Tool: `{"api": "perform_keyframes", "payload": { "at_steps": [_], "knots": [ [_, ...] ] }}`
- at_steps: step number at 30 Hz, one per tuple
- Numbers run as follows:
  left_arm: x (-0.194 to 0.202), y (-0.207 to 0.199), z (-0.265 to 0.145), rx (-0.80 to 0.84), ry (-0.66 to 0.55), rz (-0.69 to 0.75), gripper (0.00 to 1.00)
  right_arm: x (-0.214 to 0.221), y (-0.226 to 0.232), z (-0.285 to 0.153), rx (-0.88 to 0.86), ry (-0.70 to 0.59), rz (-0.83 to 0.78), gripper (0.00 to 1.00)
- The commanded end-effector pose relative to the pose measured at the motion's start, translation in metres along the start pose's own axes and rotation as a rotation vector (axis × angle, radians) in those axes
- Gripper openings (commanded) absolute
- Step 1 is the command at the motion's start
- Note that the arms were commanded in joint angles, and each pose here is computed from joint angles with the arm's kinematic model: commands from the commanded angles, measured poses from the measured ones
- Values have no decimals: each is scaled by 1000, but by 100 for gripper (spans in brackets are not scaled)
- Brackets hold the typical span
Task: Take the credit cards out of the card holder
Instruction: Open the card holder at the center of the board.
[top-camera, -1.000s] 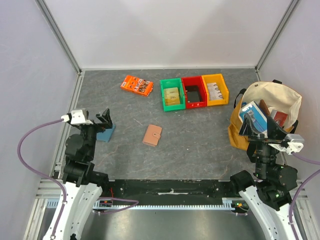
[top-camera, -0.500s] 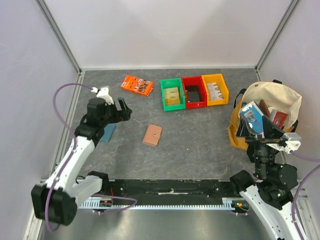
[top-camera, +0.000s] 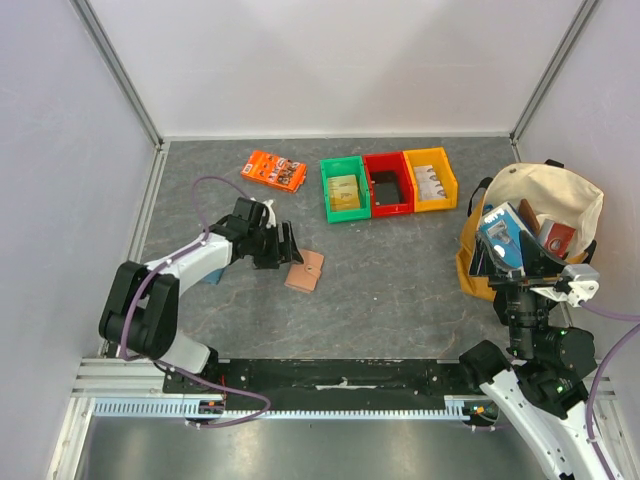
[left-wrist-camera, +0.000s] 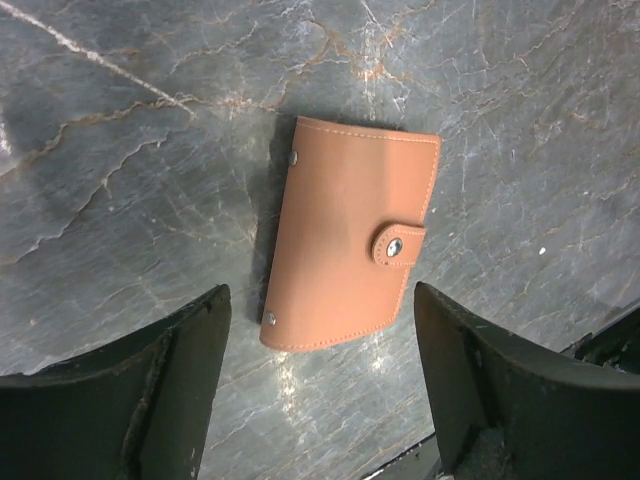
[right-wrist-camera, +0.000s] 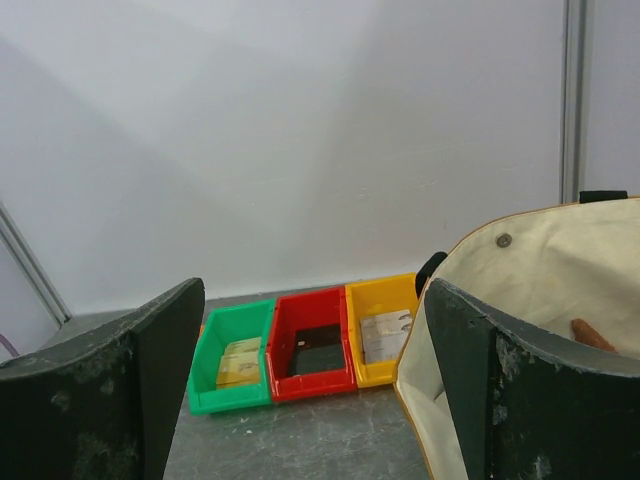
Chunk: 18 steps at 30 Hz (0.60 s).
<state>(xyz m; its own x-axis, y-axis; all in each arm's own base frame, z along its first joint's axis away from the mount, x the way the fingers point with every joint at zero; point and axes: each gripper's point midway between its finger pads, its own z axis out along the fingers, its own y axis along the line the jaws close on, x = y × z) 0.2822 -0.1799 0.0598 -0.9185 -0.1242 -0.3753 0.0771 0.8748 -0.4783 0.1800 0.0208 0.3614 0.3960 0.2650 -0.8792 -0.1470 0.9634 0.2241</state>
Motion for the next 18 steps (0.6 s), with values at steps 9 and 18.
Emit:
{"api": "perform_keyframes", "payload": {
  "at_steps": [9, 18],
  "knots": [
    [10, -13, 37, 6, 62, 39, 71, -4, 11, -1, -74, -18, -37, 98],
    [35, -10, 43, -18, 79, 83, 29, -4, 36, 9, -180, 40, -51, 98]
  ]
}}
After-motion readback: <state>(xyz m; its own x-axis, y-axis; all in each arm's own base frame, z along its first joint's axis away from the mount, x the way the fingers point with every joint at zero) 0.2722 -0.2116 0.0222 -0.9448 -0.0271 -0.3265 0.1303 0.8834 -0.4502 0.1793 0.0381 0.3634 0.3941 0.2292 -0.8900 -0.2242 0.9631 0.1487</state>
